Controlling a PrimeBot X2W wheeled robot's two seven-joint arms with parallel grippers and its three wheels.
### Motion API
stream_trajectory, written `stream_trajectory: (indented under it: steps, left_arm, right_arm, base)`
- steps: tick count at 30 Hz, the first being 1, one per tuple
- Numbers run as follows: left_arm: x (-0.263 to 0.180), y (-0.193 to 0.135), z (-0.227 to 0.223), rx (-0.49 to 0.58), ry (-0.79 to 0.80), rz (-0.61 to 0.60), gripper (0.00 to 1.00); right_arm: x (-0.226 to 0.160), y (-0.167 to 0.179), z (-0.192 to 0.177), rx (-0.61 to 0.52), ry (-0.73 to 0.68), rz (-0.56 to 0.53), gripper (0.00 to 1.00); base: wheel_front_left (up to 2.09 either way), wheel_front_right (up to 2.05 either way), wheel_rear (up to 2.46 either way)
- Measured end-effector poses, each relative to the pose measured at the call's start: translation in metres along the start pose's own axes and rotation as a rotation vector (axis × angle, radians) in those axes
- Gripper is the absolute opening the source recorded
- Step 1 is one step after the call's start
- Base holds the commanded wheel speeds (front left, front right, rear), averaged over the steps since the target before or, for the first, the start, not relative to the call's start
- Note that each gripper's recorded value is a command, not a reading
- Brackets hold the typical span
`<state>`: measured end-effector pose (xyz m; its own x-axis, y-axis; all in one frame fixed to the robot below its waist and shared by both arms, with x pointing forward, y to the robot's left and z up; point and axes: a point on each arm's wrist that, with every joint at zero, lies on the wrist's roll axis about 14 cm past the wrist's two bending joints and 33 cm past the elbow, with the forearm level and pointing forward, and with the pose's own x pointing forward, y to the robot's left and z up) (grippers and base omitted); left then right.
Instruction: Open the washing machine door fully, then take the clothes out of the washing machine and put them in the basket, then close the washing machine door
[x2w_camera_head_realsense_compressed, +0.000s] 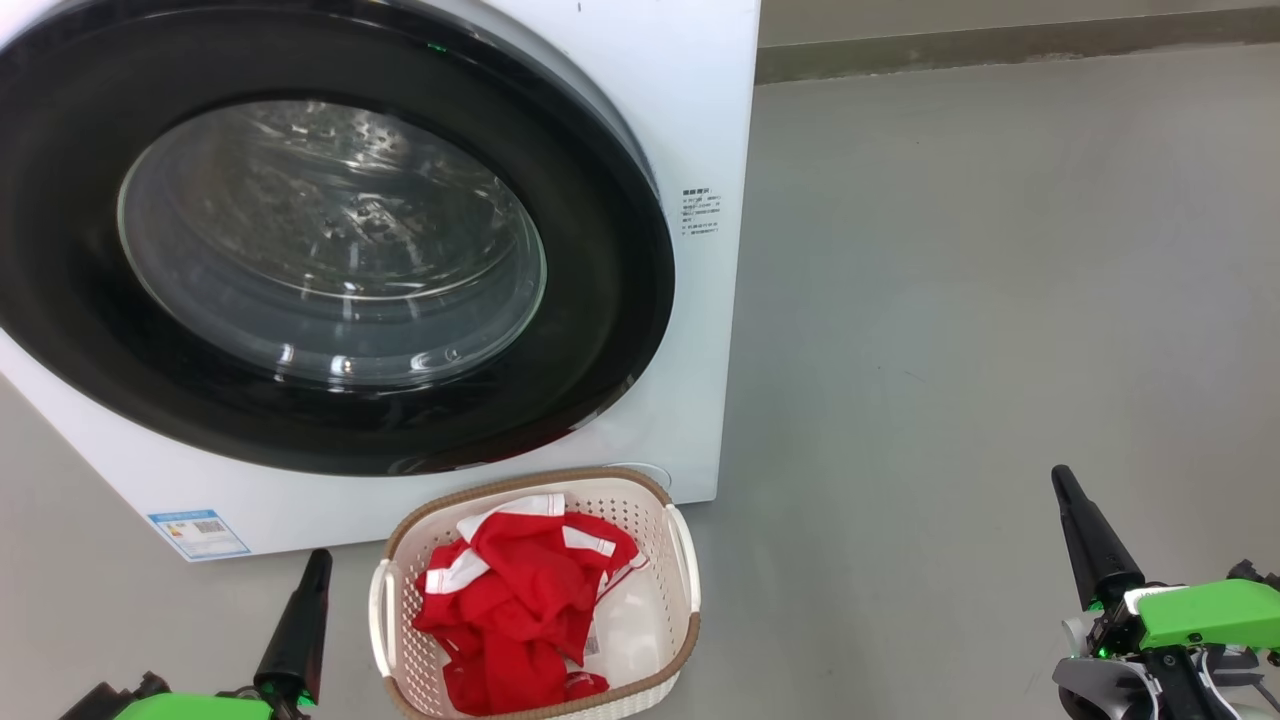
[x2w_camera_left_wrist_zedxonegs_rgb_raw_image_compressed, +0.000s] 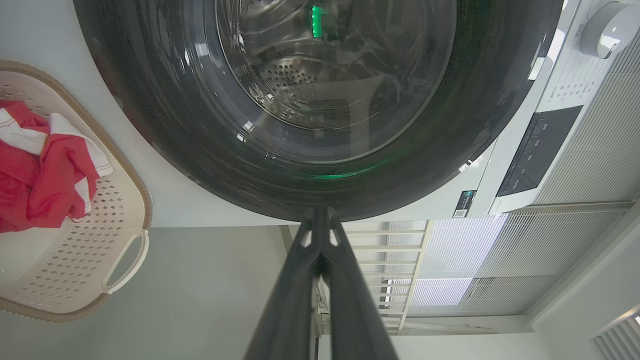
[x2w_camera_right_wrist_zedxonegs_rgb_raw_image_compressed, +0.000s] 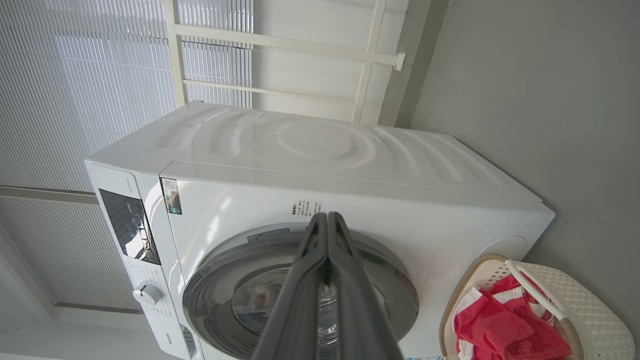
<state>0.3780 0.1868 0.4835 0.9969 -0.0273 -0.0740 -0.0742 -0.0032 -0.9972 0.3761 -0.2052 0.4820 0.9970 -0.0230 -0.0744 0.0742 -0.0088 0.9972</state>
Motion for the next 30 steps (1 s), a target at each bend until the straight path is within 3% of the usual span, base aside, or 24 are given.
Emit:
stream_trajectory:
  steps: [30]
  left_arm:
    - [0.0, 0.0, 0.0003, 0.0, -0.001, 0.0, 0.0]
  right_arm:
    - [0.0, -0.0001, -0.0009, 0.004, 0.0, 0.0, 0.0]
  base:
    - [0.0, 0.0, 0.0]
